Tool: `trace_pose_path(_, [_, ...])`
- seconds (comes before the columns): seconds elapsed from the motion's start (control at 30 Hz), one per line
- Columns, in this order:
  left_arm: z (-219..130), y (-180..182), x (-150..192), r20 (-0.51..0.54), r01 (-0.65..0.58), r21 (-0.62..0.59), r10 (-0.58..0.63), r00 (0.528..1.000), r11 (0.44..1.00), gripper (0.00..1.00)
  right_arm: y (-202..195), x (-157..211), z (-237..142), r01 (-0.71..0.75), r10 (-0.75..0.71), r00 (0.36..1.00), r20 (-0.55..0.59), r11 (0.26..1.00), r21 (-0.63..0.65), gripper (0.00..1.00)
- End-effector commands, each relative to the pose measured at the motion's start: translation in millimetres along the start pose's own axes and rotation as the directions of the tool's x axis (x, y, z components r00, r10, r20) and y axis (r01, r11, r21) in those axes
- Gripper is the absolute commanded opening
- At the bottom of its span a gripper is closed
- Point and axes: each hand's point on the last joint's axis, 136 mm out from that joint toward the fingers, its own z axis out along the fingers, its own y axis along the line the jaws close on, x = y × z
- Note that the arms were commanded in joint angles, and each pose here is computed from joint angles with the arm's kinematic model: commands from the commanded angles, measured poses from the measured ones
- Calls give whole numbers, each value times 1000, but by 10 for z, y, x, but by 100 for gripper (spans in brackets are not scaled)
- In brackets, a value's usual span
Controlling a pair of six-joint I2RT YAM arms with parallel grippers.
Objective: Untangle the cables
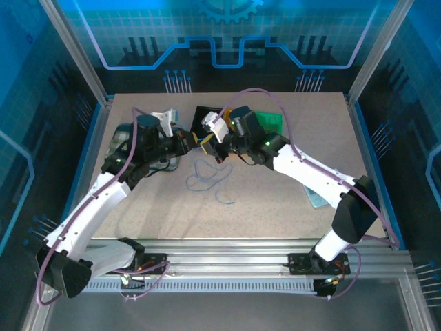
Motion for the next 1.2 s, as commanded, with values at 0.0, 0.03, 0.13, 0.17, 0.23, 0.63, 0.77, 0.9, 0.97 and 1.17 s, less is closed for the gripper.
trace_pose_path(0.0, [-43, 197, -74, 76, 42, -80, -36, 996, 996, 17, 51, -223, -233, 20, -20, 999, 39, 1000, 3, 0])
trace_pose_path(0.03, [-41, 226, -84, 92, 50, -88, -41, 995, 995, 35, 71, -296, -290, 24, -24, 998, 53, 1000, 2, 0])
trace_pose_path(0.13, [-43, 291, -139, 150, 84, -91, -70, 986, 992, 67, 92, -527, -457, 30, -31, 996, 86, 999, 20, 0])
trace_pose_path(0.17, [-51, 349, -158, 175, 107, -104, -88, 981, 989, 72, 78, -641, -534, 32, -35, 994, 102, 999, 38, 0])
trace_pose_path(0.23, [-110, 533, -197, 245, 178, -156, -136, 960, 972, 78, 67, -846, -668, 44, -53, 990, 132, 997, 65, 0])
trace_pose_path(0.63, [-219, 1770, 574, 361, 526, -454, -391, 846, 719, 73, -133, -1933, -1066, 100, -168, 936, 308, 969, 225, 0])
trace_pose_path(0.77, [-102, 1942, 868, 320, 568, -498, -470, 822, 655, 74, -515, -2000, -764, 87, -177, 947, 267, 945, 316, 0])
trace_pose_path(0.9, [-28, 1978, 965, 292, 571, -510, -495, 818, 643, 74, -937, -1914, -428, 33, -127, 960, 250, 937, 347, 0])
trace_pose_path(0.97, [-9, 1989, 996, 285, 576, -515, -507, 814, 635, 74, -1145, -1869, -322, -24, -78, 960, 270, 935, 354, 0])
trace_pose_path(1.17, [-19, 1997, 1016, 281, 574, -526, -509, 813, 627, 73, -1654, -1736, -66, -153, 32, 942, 333, 927, 343, 0])
